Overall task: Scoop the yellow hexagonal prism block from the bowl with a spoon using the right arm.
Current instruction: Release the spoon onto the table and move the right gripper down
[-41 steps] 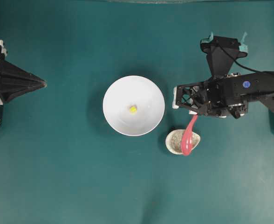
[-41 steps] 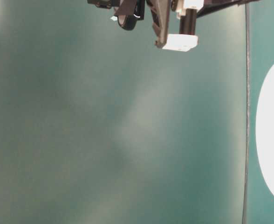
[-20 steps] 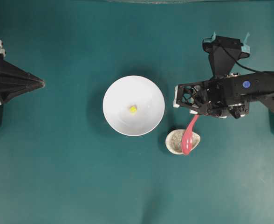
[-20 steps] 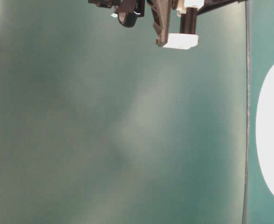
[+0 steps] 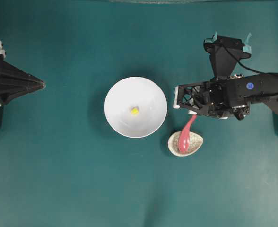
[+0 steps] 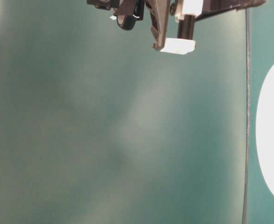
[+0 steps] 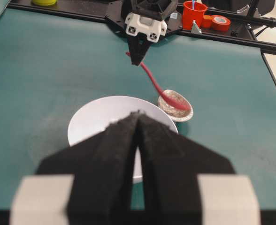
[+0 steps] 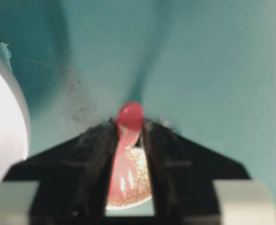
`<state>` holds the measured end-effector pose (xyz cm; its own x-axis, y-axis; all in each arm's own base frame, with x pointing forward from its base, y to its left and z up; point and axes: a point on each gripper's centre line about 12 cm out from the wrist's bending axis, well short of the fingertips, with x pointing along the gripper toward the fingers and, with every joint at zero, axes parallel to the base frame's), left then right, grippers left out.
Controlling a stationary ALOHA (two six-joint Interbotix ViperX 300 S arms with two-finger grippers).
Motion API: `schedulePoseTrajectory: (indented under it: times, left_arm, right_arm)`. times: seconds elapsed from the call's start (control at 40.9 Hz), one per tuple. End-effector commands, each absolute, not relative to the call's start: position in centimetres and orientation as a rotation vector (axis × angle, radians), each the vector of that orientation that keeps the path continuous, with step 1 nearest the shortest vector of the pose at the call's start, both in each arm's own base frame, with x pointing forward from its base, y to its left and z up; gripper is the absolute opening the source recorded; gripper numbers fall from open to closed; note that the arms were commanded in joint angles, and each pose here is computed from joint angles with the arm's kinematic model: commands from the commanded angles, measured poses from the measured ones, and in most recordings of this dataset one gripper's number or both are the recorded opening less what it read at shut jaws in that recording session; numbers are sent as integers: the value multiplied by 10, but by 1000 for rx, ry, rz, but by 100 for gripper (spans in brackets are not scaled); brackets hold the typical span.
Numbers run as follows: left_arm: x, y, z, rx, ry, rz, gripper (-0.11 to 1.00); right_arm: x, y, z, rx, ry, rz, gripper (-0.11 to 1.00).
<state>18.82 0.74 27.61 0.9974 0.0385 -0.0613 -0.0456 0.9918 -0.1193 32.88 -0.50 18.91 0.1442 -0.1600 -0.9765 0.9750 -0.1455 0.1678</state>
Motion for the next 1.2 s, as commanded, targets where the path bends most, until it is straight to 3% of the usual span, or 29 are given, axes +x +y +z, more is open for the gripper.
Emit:
schedulePoseTrajectory:
  times: [0.0, 0.171, 0.464, 0.733, 1.173]
  left_arm:
    - [191, 8, 283, -122, 45, 44, -1]
    - [190, 8, 283, -122, 50, 45, -1]
    - [190, 8, 283, -124, 48, 43, -1]
    - [190, 8, 282, -122, 53, 45, -1]
    - [192, 8, 278, -124, 69, 46, -1]
  right_arm:
    - [329, -6, 200, 1289, 875, -1243, 37]
    - [329, -8, 200, 1274, 869, -1244, 49]
    - [339, -11, 204, 1113, 846, -1107, 52]
    - [363, -9, 215, 772, 831, -735, 52]
    - [361, 25, 207, -246, 1047, -76, 52]
